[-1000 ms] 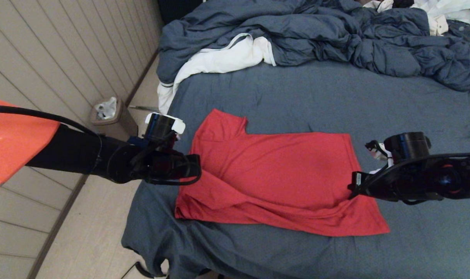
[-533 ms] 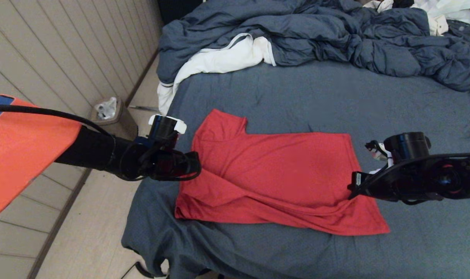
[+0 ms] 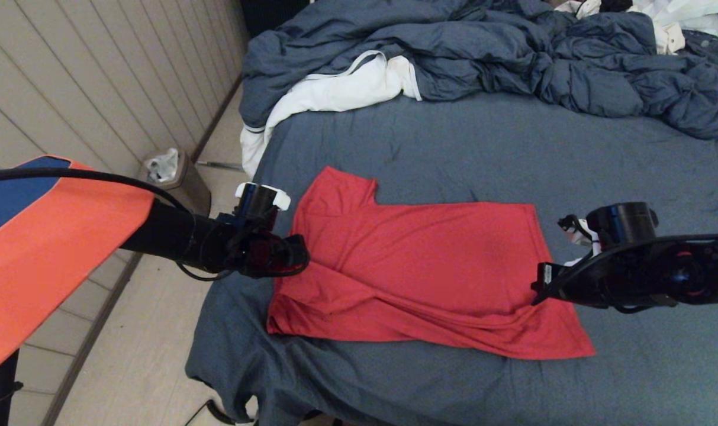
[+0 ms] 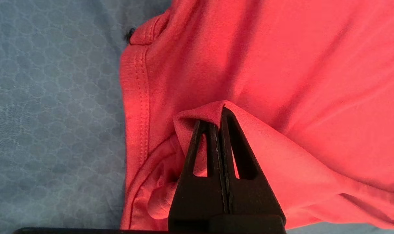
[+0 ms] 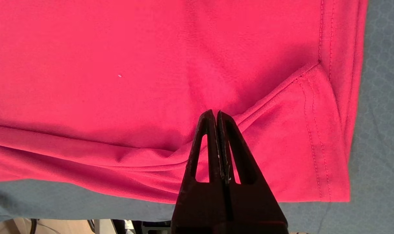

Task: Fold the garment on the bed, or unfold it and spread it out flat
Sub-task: Fold the red T-shirt

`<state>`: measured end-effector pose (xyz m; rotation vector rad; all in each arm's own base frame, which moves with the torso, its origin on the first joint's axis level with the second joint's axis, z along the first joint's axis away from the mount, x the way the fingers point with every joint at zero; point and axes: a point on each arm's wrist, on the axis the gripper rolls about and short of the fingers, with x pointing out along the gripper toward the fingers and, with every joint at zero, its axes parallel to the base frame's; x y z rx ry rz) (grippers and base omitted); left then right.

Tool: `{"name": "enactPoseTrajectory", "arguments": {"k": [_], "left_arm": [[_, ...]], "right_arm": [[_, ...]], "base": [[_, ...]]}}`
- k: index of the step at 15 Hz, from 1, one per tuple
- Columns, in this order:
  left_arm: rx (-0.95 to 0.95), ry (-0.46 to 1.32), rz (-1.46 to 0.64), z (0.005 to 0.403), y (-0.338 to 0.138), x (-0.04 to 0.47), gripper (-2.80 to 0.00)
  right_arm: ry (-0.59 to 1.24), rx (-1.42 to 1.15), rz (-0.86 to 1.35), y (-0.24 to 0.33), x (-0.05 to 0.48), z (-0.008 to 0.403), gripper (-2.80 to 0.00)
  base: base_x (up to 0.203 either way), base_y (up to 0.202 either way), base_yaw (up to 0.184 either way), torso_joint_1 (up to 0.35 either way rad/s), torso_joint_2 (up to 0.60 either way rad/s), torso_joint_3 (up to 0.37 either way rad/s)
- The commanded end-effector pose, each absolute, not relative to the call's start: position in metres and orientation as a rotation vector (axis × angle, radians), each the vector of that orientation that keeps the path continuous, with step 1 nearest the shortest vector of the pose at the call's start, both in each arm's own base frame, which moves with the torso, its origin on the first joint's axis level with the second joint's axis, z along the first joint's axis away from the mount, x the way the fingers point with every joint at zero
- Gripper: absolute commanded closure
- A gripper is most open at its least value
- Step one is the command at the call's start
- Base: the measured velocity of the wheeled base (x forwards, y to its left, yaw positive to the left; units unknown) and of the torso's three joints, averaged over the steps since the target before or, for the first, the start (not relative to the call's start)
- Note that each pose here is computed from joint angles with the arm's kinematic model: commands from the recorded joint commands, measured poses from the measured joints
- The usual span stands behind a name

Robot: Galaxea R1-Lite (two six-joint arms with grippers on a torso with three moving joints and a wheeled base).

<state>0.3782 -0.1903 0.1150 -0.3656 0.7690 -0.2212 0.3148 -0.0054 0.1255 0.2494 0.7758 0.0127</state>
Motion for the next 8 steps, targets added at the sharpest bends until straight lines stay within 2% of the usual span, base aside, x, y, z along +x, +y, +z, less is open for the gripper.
{"name": "enactPoseTrajectory", "arguments": {"k": [1, 3, 8], "left_arm": [[-0.369, 0.765, -0.217, 0.116, -0.190, 0.378, -2.80], [-0.386, 0.744, -0.214, 0.124, -0.188, 0.376, -2.80], [-0.422, 0.647, -0.214, 0.175, -0.165, 0.345, -2.80]], "right_arm": [[0.777, 0.251, 0.013, -0.005, 0.315, 0.125, 0.00], [0.777, 0.252, 0.014, -0.005, 0.315, 0.125, 0.00], [0.774, 0.251, 0.016, -0.005, 0.314, 0.126, 0.00]], "base": [[0.000, 0.000, 0.000, 0.000, 0.00, 0.000], [0.000, 0.000, 0.000, 0.000, 0.00, 0.000], [0.000, 0.000, 0.000, 0.000, 0.00, 0.000]]}}
